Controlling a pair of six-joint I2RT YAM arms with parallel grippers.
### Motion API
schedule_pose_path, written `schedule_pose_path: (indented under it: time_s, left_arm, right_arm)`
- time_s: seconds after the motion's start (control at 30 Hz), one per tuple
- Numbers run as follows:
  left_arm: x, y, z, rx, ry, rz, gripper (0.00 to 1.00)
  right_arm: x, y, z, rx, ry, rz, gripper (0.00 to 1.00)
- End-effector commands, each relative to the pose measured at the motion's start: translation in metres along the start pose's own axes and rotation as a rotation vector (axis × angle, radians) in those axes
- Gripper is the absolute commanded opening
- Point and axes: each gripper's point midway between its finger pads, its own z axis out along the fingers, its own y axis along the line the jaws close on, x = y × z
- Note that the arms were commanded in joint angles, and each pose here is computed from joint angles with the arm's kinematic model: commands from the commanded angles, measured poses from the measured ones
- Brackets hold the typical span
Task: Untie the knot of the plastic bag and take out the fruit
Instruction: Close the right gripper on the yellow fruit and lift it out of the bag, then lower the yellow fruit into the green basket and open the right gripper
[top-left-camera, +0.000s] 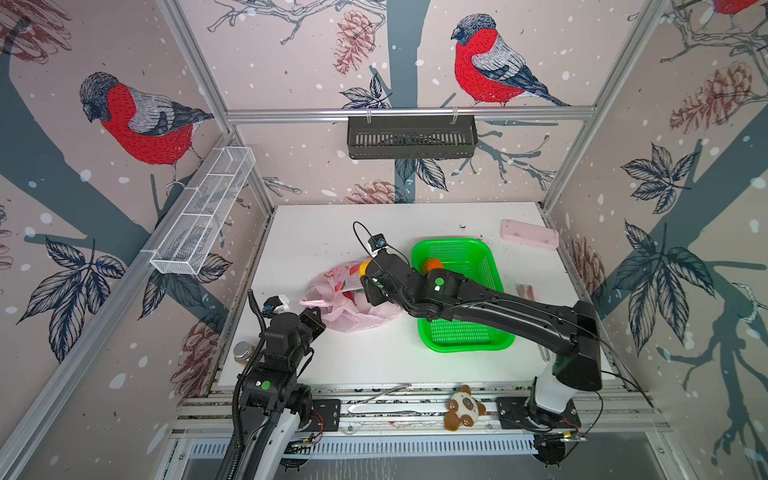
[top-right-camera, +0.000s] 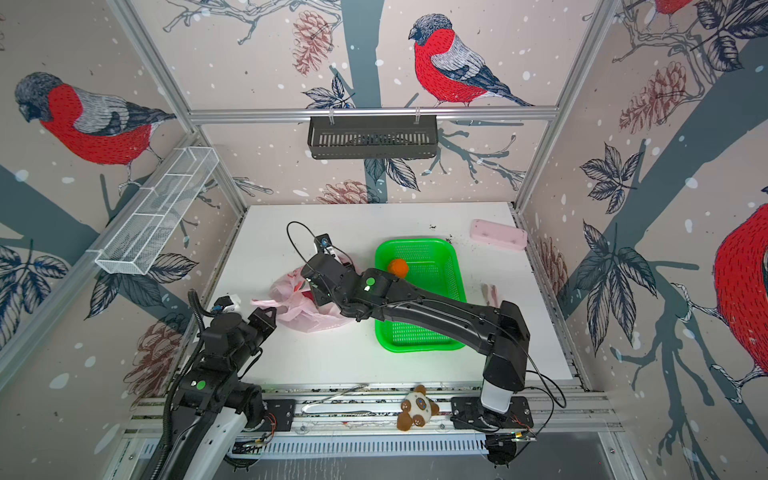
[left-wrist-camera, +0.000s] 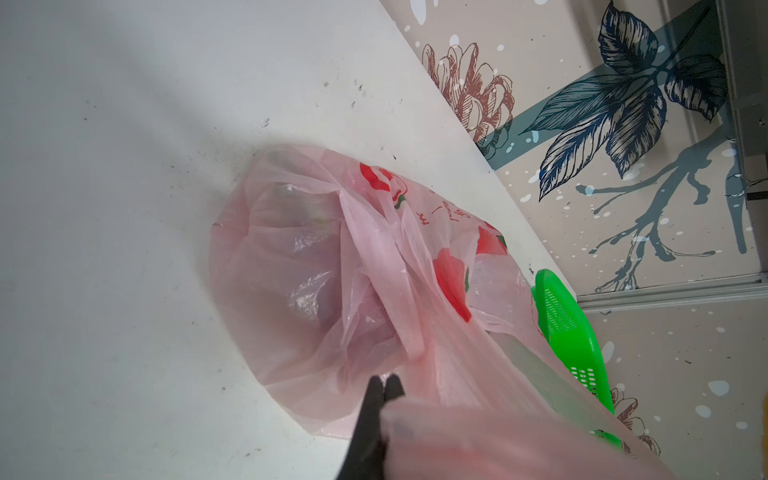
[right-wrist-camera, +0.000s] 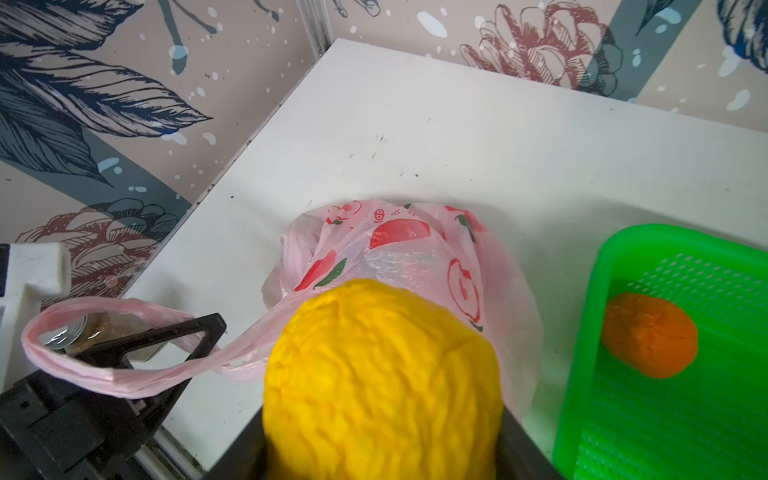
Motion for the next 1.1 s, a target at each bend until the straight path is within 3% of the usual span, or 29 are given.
schedule_pose_path:
  time_s: [0.0,0.33,0.77,1.07]
  left_arm:
    - [-0.009,-0.007,-0.003,0.02,-0.037,0.003,0.0]
    - [-0.014,-0.011,-0.006,0.014,-0.046,0.019,0.0]
    - [-0.015,-0.008,-0.006,-0.007,-0.047,0.022,0.0]
    - [-0.015,-0.008,-0.003,-0.017,-0.04,0.03,0.0]
  right_arm:
    - [-0.02,-0.025,-0.013,0.072,-0.087,0.011,0.5]
    - [-0.028,-0.123,-0.026,0.198,-0.152,0.131,0.5]
    - [0.038,-0.245,0.009,0.358,-0.025,0.286,0.49]
    - [0.073,-0.286,0.046,0.387,0.085,0.343,0.49]
